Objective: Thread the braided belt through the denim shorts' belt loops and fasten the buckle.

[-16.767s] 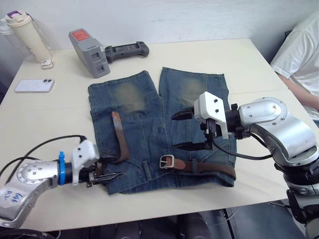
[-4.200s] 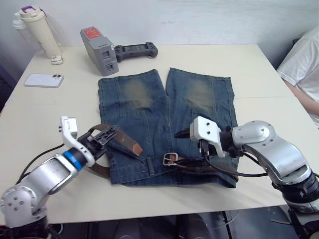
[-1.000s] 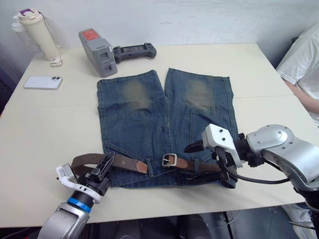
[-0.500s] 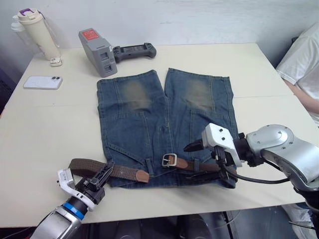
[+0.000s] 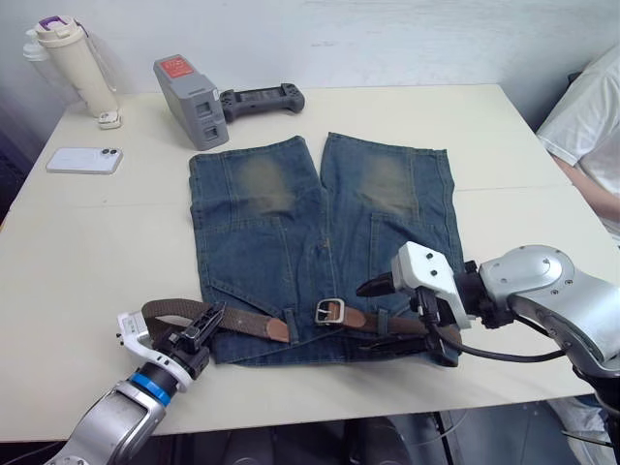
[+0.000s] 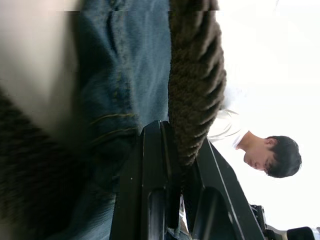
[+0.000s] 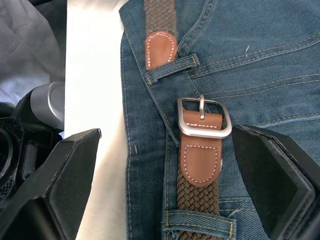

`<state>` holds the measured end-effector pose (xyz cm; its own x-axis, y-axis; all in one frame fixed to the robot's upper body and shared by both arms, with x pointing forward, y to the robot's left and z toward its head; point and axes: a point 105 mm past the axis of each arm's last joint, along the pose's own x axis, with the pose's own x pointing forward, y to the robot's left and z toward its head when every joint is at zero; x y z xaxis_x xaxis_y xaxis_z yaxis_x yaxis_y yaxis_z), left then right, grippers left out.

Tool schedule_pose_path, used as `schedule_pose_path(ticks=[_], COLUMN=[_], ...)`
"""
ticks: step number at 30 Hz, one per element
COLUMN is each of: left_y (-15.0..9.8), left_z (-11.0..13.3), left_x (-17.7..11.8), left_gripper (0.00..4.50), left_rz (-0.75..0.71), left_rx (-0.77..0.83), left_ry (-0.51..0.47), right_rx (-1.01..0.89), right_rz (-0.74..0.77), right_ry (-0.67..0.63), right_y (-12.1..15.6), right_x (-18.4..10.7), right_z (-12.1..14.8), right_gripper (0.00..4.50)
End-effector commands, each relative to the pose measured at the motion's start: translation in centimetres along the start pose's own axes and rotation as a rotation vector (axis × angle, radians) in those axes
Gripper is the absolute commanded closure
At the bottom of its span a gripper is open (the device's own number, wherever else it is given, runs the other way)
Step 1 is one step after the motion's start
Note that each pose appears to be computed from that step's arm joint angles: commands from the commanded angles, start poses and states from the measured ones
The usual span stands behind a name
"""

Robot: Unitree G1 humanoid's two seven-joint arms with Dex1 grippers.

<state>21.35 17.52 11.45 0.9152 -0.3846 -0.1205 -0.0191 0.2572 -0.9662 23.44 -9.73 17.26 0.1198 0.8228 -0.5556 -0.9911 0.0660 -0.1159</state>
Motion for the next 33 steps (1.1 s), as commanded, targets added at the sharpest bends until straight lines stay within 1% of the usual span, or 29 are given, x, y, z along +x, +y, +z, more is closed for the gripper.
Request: schedule_pose_path(ticks=[1, 4, 7, 9, 14, 18, 19, 23, 25, 31, 33], left_y=[-0.7, -1.1, -1.3, -1.5, -2.0, -1.4, -1.2, -0.7, -0.5, 0.2, 0.6], left_z=[0.1, 0.0, -0.5, -1.2, -3.1, -4.7, -4.7, -3.6, -3.3, -3.5, -3.8], left_x=[0.1, 0.6, 0.8, 0.8, 1.3, 1.5, 1.6, 1.7, 1.6, 0.7, 0.3], left_gripper=[4.5, 4.5, 4.5, 4.5, 4.5, 4.5, 4.5, 4.5, 4.5, 4.5, 4.5], left_rz=[-0.001, -0.015, -0.008, -0.007, -0.01, 0.02, 0.031, 0.072, 0.088, 0.119, 0.133], left_rx=[0.027, 0.028, 0.054, 0.093, 0.134, 0.175, 0.189, 0.203, 0.186, 0.165, 0.176], left_ry=[-0.001, 0.004, 0.03, 0.055, 0.121, 0.165, 0.158, 0.069, 0.033, 0.028, 0.043], right_rx=[-0.042, -0.037, -0.038, -0.041, -0.054, -0.068, -0.069, -0.07, -0.073, -0.072, -0.069], right_rz=[-0.029, -0.034, -0.039, -0.044, -0.052, -0.057, -0.055, -0.048, -0.042, -0.033, -0.028], right_ry=[-0.001, 0.001, 0.008, 0.01, 0.019, 0.025, 0.025, 0.026, 0.026, 0.025, 0.021], right_y=[0.2, 0.4, 0.5, 0.4, -0.2, -0.6, -0.7, -0.7, -0.6, -0.5, -0.4], right_x=[-0.7, -0.7, -0.8, -1.0, -1.5, -1.9, -1.9, -1.7, -1.6, -1.4, -1.4], right_z=[0.7, 0.6, 0.4, 0.4, 0.8, 1.5, 1.7, 1.9, 2.0, 2.2, 2.1], right_gripper=[0.05, 0.05, 0.05, 0.05, 0.05, 0.05, 0.05, 0.05, 0.05, 0.05, 0.05])
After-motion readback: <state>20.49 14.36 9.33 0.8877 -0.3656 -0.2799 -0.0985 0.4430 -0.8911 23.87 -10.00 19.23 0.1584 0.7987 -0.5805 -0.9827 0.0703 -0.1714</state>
